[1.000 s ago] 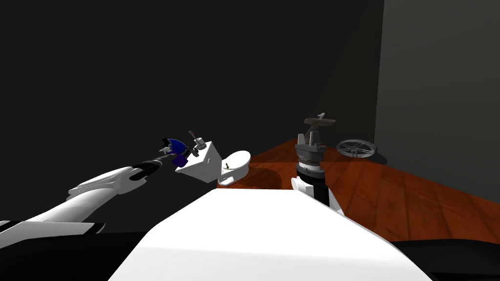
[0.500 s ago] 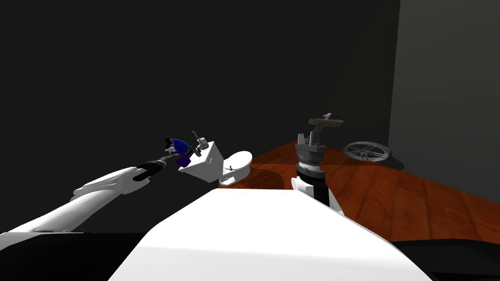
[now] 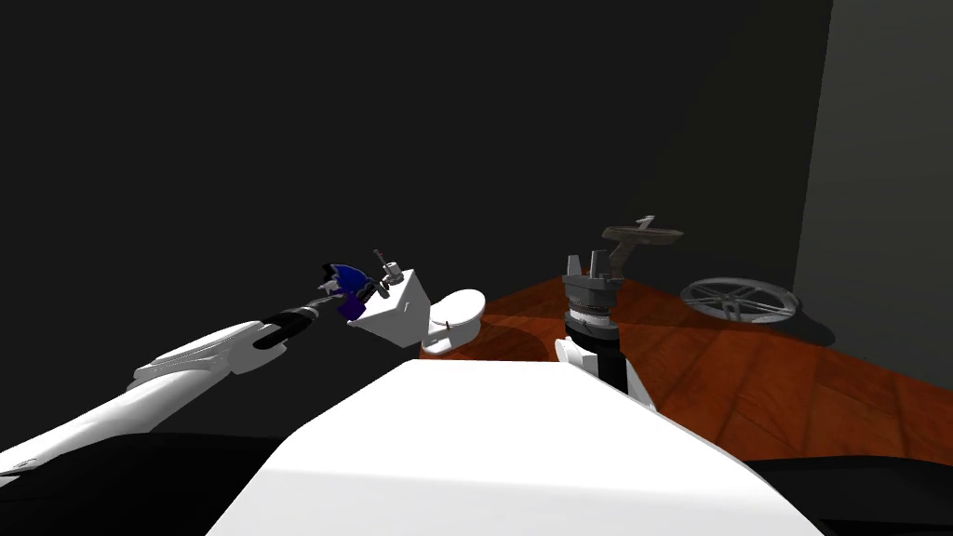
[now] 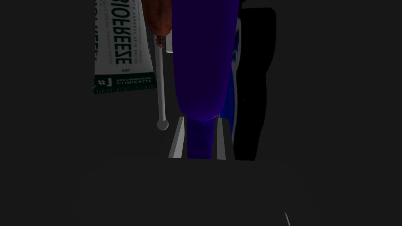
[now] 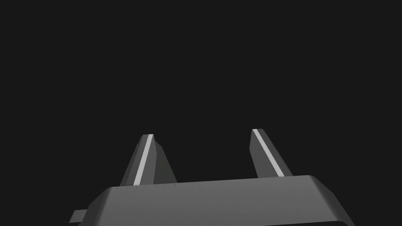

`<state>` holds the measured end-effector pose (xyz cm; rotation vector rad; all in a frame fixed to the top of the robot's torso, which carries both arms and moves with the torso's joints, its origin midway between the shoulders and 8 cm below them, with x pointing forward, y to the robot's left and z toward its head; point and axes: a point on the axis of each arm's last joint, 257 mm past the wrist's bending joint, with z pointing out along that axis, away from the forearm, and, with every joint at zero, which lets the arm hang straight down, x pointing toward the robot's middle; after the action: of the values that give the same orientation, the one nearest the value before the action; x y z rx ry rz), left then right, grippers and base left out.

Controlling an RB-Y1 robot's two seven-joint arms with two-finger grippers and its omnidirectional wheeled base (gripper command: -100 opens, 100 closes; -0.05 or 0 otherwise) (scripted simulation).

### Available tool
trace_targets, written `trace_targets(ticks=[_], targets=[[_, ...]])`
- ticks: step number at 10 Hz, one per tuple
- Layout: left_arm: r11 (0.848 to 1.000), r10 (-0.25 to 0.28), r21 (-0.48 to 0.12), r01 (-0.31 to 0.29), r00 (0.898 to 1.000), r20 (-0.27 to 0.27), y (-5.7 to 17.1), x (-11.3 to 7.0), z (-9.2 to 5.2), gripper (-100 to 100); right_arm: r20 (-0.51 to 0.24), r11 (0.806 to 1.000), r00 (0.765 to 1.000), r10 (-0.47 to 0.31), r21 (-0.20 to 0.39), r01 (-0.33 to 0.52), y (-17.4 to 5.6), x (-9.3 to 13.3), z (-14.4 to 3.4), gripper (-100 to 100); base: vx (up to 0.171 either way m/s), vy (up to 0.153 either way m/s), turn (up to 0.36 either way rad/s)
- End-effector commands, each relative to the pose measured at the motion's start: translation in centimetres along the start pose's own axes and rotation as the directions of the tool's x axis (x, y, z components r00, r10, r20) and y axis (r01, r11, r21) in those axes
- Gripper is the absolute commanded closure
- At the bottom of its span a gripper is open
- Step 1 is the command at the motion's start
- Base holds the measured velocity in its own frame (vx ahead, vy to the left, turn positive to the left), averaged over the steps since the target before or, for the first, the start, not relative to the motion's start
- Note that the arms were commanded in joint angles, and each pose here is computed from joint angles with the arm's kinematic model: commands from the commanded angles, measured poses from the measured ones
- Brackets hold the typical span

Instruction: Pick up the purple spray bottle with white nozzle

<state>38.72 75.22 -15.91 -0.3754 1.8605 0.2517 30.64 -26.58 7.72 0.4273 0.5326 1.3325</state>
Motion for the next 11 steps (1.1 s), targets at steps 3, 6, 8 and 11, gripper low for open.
trace_targets(ticks=[3,6,8,11], targets=[[1.0,-0.001,0.008,0.0,1.0,0.022,-1.1,-0.7,-0.8,100,0.0,1.0,1.0,0.0,0.0,0.0,0.0,0.0,0.0,0,0.075,0.023,0.19],[0.997,0.014,0.074,-0.014,1.0,0.003,-4.3,0.3,-1.1,100,0.0,1.0,1.0,0.0,0.0,0.0,0.0,0.0,0.0,0,0.032,0.013,-0.029],[0.999,0.017,0.048,-0.018,1.0,0.018,-3.6,-0.1,-2.2,100,0.0,1.0,1.0,0.0,0.0,0.0,0.0,0.0,0.0,0,0.124,0.029,0.285],[0.992,0.028,0.119,-0.028,1.0,0.007,-7.0,0.5,-2.5,100,0.0,1.0,1.0,0.0,0.0,0.0,0.0,0.0,0.0,0,0.027,0.015,-0.025]])
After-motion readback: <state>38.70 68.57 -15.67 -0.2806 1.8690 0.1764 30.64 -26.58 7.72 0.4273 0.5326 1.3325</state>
